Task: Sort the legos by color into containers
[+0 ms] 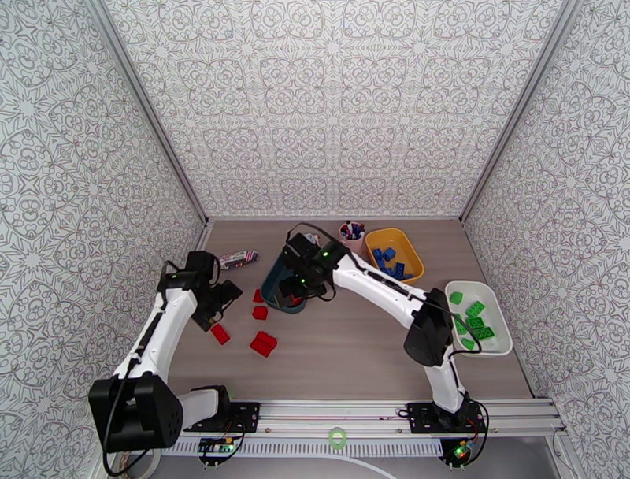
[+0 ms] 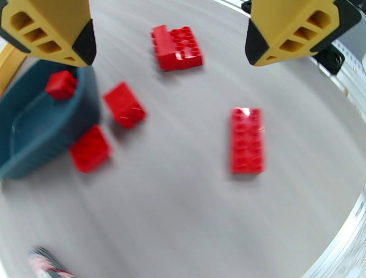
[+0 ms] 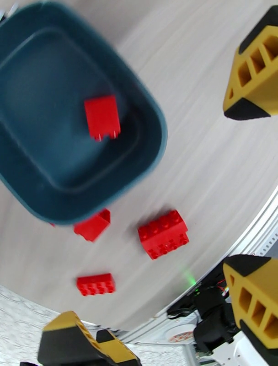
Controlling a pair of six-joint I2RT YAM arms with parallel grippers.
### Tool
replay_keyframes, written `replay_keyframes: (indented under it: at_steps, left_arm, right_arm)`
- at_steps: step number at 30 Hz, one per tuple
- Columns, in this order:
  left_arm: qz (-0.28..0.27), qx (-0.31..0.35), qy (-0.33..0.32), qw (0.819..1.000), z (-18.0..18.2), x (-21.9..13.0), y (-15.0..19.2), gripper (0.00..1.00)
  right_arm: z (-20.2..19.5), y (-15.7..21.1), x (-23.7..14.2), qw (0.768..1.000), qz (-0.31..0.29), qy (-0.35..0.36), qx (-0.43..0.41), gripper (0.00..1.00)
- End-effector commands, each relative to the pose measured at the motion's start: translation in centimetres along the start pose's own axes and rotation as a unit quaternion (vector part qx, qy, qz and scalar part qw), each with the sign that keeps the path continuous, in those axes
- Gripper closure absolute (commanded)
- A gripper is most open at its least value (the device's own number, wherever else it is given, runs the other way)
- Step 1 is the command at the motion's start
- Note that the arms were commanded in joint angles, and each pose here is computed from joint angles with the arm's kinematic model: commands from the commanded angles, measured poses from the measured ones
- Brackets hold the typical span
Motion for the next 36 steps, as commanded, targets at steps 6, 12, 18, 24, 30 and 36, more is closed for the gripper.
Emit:
replay_keyframes:
  at_steps: [6,12,18,24,30,36]
  left_arm:
    - [0.013,-0.082,-0.036,0.996,4.2,2.3,-0.4,0.07]
    - [0.021,-0.08,-0.043,0.996,4.5,3.9,-0.7,0.1]
    - [0.064,-0.072,-0.057,0.994,4.5,6.7,-0.3,0.17]
    - [0.079,-0.053,-0.083,0.992,4.5,8.2,-0.6,0.25]
    - [0.088,-0.046,-0.096,0.99,5.1,9.2,-0.3,0.36]
    - [0.099,-0.036,-0.102,0.989,5.3,10.0,0.0,0.47]
  right_arm:
    - [1.0,1.6,0.8,0.997,0.05,-0.016,-0.056,0.17]
    - [1.6,1.7,1.0,0.995,0.06,-0.021,-0.079,0.17]
    - [1.6,1.6,1.1,0.994,0.063,-0.022,-0.088,0.17]
    - [1.5,1.4,1.0,0.994,0.06,-0.019,-0.092,0.18]
    - [1.1,1.3,1.0,0.994,0.058,-0.012,-0.088,0.18]
    - [0.8,1.3,1.0,0.995,0.058,-0.012,-0.079,0.19]
Point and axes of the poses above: each hand's point on the last joint's axis, 136 mm out from that joint toward the fingers, its own x axis out along the fingers, its own z axis along the line the jaws close on, y = z × x, the point moved 1 cm from there along -x, back along the fingers, and after that the axes turned 8 degrees about -x, right-handed, at the moved point
